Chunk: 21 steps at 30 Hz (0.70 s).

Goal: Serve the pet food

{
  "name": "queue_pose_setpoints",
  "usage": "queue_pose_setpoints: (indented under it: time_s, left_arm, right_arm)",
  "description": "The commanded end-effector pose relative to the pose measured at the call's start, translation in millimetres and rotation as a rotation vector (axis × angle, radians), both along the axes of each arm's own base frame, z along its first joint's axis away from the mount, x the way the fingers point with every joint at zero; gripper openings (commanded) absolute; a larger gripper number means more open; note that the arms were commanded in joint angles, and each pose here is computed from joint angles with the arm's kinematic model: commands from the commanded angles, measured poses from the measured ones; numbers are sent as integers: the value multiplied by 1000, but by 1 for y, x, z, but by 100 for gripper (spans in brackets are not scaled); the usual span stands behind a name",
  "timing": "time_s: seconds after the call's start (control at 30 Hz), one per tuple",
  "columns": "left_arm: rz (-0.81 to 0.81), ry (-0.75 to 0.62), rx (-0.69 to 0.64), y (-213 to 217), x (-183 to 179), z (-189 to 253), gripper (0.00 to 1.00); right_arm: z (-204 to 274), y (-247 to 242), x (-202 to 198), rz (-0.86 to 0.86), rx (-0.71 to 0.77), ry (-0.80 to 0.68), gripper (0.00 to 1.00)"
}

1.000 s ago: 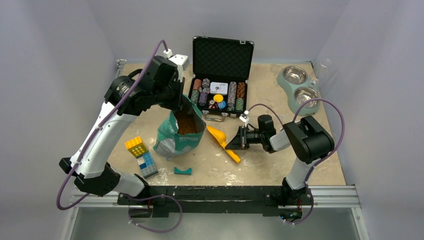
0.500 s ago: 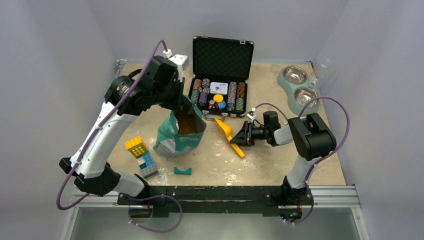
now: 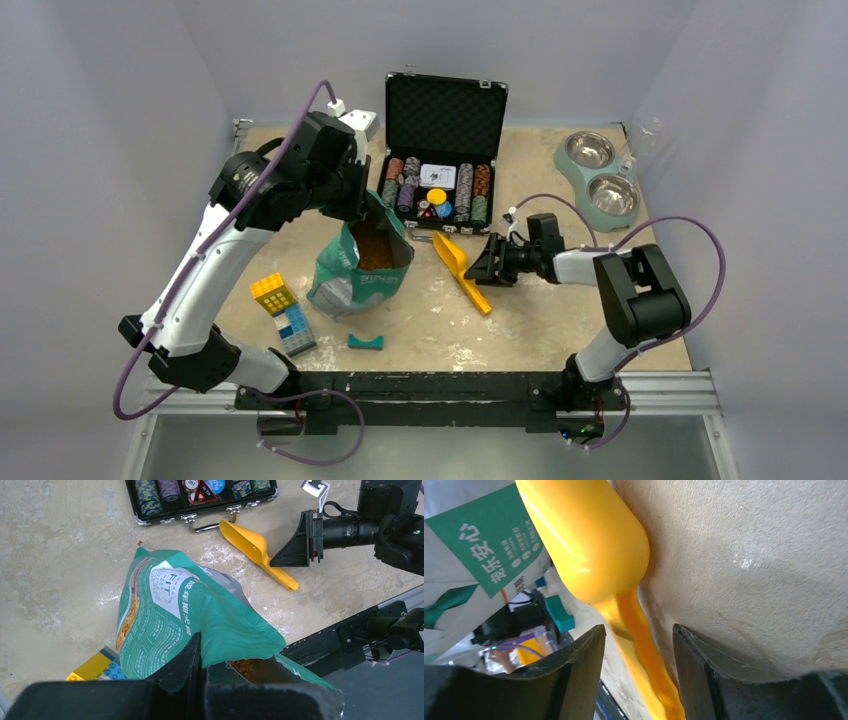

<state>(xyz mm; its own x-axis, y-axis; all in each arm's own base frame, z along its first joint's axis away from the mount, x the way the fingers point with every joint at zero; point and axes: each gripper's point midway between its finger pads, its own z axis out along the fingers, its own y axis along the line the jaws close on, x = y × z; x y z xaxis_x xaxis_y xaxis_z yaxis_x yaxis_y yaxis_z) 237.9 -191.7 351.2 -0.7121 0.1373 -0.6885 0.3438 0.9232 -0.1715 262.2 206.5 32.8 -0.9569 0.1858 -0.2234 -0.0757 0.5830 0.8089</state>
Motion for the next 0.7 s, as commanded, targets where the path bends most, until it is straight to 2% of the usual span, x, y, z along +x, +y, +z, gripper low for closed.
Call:
queue_pose_setpoints:
  time_s: [0.0,0.13,0.23,0.5,0.6,0.63,0.67]
  left_arm:
    - [-13,-70,-95,-7,0,25,0]
    - [-11,-69,-92,-7,0,23,0]
    - [-11,-70,-90,-6,0,23,0]
    - [-8,-69,-85,-4,-2,22,0]
    - [-6,-69,-84,-3,-2,22,0]
    - [-3,-69,-83,-3,-2,22,0]
    - [-3,-67,-81,-3,-2,21,0]
  right_arm:
    - [-5,-6,5,-3,-166,-49,60]
    - [6,10,5,54,-239,-156,81]
    - [9,19,6,68,-320,-244,86]
    - [-22,19,-6,51,-636,-349,92]
    - [-36,8,-9,-10,-728,-301,84]
    - [-39,6,-9,-24,-749,-295,77]
    - [-40,5,-10,-25,-763,-287,65]
